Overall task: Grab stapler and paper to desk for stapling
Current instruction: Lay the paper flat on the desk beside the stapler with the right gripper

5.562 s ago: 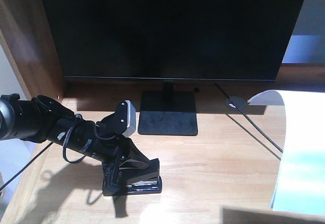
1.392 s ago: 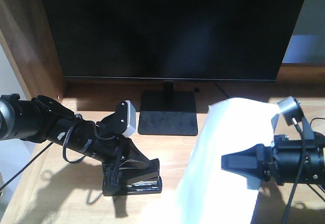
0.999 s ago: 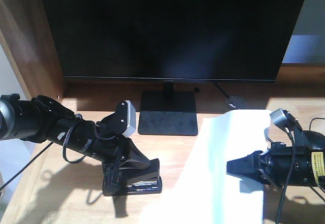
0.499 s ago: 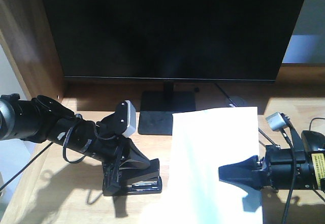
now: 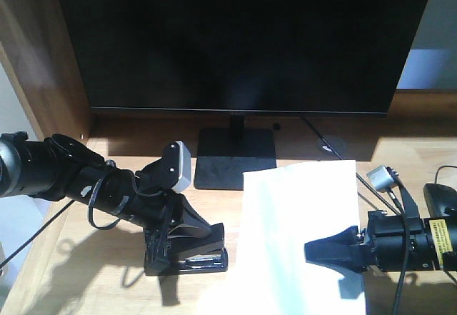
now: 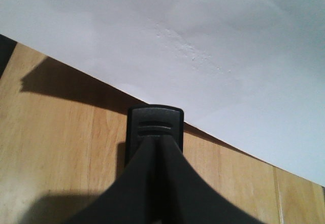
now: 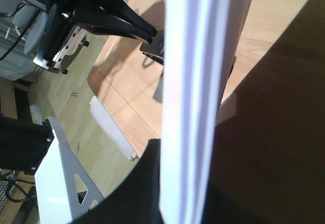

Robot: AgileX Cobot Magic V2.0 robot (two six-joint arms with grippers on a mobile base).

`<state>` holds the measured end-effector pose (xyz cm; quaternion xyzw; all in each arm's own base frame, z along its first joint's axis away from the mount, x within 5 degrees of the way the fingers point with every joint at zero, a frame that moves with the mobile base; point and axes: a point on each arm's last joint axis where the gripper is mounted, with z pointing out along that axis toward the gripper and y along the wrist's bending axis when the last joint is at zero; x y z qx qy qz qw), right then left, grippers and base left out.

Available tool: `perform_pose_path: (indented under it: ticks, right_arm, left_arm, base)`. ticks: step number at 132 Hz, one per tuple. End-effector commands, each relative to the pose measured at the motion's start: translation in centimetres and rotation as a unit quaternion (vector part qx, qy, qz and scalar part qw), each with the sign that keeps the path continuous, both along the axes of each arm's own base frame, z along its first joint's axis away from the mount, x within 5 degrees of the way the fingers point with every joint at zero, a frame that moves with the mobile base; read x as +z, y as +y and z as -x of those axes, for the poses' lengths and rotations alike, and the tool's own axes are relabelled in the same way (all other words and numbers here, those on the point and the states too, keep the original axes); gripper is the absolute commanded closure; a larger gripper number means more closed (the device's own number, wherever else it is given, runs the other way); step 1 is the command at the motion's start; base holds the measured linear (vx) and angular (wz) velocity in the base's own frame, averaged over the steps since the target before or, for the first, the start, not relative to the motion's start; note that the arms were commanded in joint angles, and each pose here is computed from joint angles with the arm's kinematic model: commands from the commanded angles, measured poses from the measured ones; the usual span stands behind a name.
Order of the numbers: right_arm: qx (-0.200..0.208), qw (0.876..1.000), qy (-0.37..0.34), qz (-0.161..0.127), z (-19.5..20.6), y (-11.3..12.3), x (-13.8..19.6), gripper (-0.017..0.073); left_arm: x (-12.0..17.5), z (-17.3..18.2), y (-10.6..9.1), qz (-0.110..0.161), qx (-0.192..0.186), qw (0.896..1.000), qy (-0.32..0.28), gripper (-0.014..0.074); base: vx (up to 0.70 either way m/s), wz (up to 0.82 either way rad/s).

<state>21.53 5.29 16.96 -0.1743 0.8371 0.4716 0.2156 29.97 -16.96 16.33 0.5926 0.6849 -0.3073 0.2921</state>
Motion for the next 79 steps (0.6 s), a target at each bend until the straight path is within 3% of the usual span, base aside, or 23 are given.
perform_pose_path:
  ticks: [1, 79]
  right_arm:
    - [0.009, 0.999, -0.032, -0.042, -0.2, 0.4, 1.5, 0.0561]
    - [-0.015, 0.997, 0.004, -0.075, -1.3, 0.4, -0.4, 0.0561]
  left_arm:
    - [2.3, -0.1, -0.5, 0.037, 0.002, 0.999, -0.016, 0.06]
    - [2.3, -0.1, -0.5, 0.037, 0.002, 0.999, -0.016, 0.06]
  base:
    - [0.0, 0.0]
    - [0.0, 0.0]
